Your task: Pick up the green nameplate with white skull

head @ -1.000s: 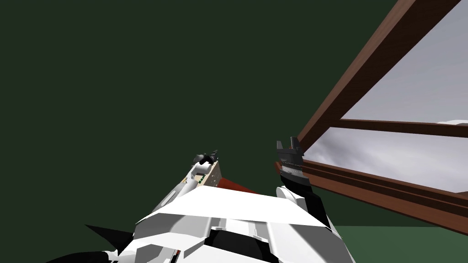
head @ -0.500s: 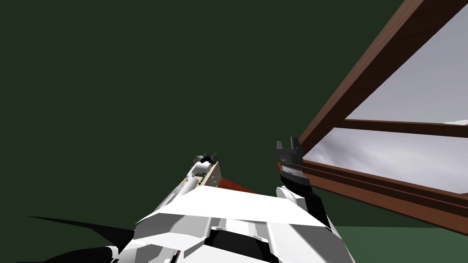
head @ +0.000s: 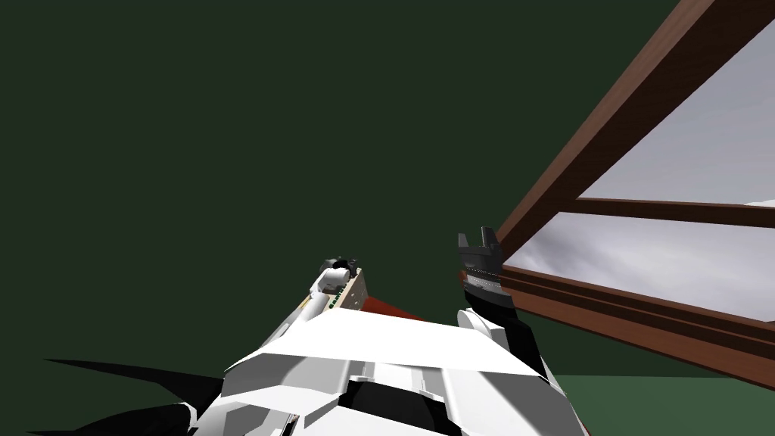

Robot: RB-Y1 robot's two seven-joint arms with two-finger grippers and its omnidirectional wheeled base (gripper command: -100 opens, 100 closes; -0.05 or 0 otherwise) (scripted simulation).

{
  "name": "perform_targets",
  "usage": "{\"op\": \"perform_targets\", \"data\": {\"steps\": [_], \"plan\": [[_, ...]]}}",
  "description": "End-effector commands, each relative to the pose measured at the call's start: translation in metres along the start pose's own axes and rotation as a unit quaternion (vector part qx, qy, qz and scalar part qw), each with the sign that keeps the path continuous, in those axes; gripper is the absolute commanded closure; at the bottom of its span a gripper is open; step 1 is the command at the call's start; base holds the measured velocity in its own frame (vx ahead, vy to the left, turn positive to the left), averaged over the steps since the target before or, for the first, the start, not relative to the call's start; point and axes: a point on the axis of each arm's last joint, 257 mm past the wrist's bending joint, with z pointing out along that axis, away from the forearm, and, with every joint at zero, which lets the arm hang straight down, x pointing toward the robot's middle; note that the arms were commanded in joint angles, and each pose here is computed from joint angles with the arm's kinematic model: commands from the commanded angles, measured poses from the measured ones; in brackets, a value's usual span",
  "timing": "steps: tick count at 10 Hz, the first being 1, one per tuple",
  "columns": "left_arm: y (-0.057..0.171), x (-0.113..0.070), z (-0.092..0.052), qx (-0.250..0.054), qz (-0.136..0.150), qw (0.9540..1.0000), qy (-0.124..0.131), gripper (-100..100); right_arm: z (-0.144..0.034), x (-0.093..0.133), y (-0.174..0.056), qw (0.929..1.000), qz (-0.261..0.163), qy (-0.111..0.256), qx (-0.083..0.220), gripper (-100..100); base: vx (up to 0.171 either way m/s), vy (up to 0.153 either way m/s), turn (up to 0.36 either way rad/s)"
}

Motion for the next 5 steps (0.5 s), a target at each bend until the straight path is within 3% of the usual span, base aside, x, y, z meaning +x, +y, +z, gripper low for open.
{"op": "perform_targets", "data": {"steps": [1,5], "plan": [[0.013,-0.004,0.003,-0.022,-0.007,0.9997,-0.008,-100,0.000,0.000,0.000,1.0000,0.000,0.000,0.000,0,0.012,0.030,-0.004],[0.057,-0.028,0.008,-0.102,-0.045,0.9930,-0.040,-100,0.000,0.000,0.000,1.0000,0.000,0.000,0.000,0,0.011,0.037,-0.011]]}}
